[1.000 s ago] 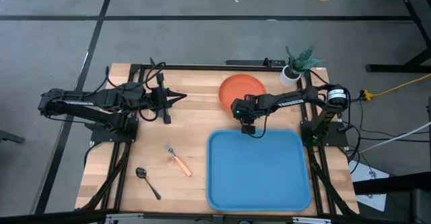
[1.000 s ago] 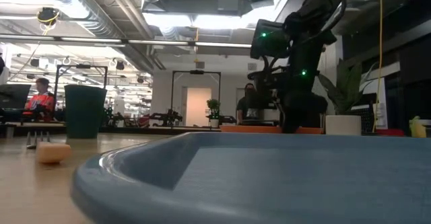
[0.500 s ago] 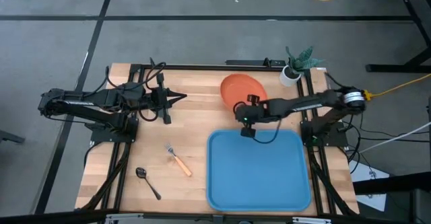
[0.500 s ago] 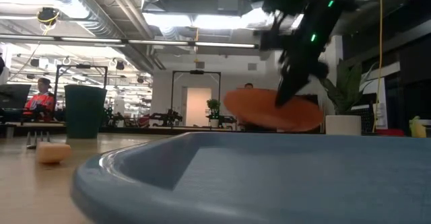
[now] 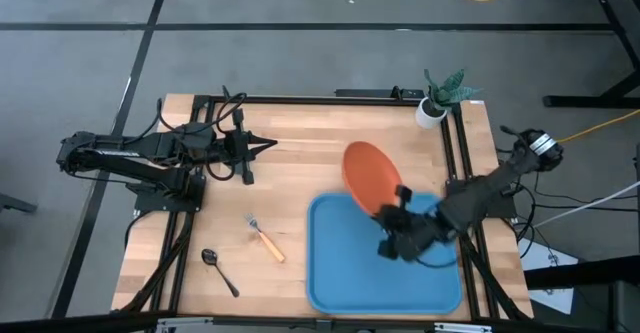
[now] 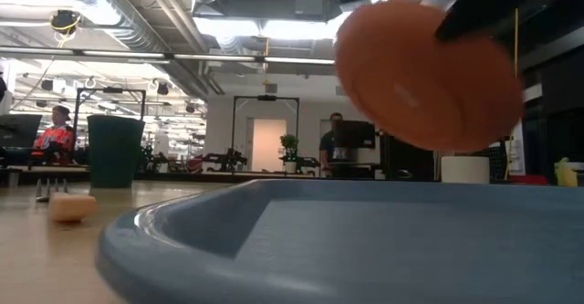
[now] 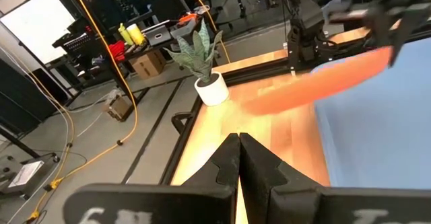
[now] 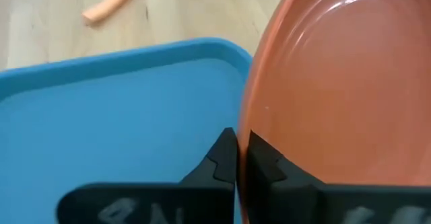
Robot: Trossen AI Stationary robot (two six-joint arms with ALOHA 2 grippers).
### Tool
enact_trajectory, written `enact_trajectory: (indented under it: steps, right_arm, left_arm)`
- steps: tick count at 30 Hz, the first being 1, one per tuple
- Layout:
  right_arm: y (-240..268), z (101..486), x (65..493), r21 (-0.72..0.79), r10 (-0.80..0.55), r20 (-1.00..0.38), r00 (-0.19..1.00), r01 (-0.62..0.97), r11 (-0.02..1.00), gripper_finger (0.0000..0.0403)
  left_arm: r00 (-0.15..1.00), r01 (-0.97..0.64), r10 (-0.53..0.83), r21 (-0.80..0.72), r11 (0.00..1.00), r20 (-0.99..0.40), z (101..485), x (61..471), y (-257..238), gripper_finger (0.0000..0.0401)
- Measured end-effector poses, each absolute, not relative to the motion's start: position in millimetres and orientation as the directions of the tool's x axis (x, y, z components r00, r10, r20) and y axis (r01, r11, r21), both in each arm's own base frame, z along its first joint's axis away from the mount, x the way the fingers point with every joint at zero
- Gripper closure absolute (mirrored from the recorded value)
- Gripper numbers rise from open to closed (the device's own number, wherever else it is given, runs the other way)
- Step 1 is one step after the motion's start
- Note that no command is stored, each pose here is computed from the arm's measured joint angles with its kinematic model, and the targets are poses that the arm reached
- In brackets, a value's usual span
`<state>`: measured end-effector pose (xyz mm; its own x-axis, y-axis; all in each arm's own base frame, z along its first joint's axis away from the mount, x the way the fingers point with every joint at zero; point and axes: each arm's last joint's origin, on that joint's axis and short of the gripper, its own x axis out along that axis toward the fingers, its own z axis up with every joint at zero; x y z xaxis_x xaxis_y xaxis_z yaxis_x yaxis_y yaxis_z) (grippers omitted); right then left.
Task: Pick and place plate/cup/fork/spoon on tray
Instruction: Put the orange plate on the top right of the blue serving tray
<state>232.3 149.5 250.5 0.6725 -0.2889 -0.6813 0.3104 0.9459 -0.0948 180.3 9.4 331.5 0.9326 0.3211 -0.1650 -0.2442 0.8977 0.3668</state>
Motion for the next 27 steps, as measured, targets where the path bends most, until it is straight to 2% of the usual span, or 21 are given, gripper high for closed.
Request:
enact_trajectory:
  steps: [5, 13, 22, 27]
  right_arm:
    - [183, 249, 217, -0.091, -0.285, -0.733, 0.617, 0.326, 0.941, 0.0396]
    - [222, 237, 220, -0.080, -0.280, -0.833, 0.477, 0.397, 0.914, 0.0397]
    - [258, 214, 235, -0.009, -0.185, -0.929, 0.321, 0.479, 0.878, 0.0397]
    - [271, 207, 244, 0.014, -0.134, -0.953, 0.273, 0.479, 0.878, 0.0393]
  left_arm:
    - [0.933, -0.244, 0.321, 0.367, 0.898, -0.165, 332, 180, 9, 0.0401]
    - [0.933, -0.245, 0.321, 0.367, 0.898, -0.164, 332, 180, 10, 0.0401]
    - [0.932, -0.244, 0.321, 0.367, 0.898, -0.166, 331, 180, 10, 0.0401]
    - [0.933, -0.244, 0.321, 0.367, 0.898, -0.165, 331, 180, 9, 0.0401]
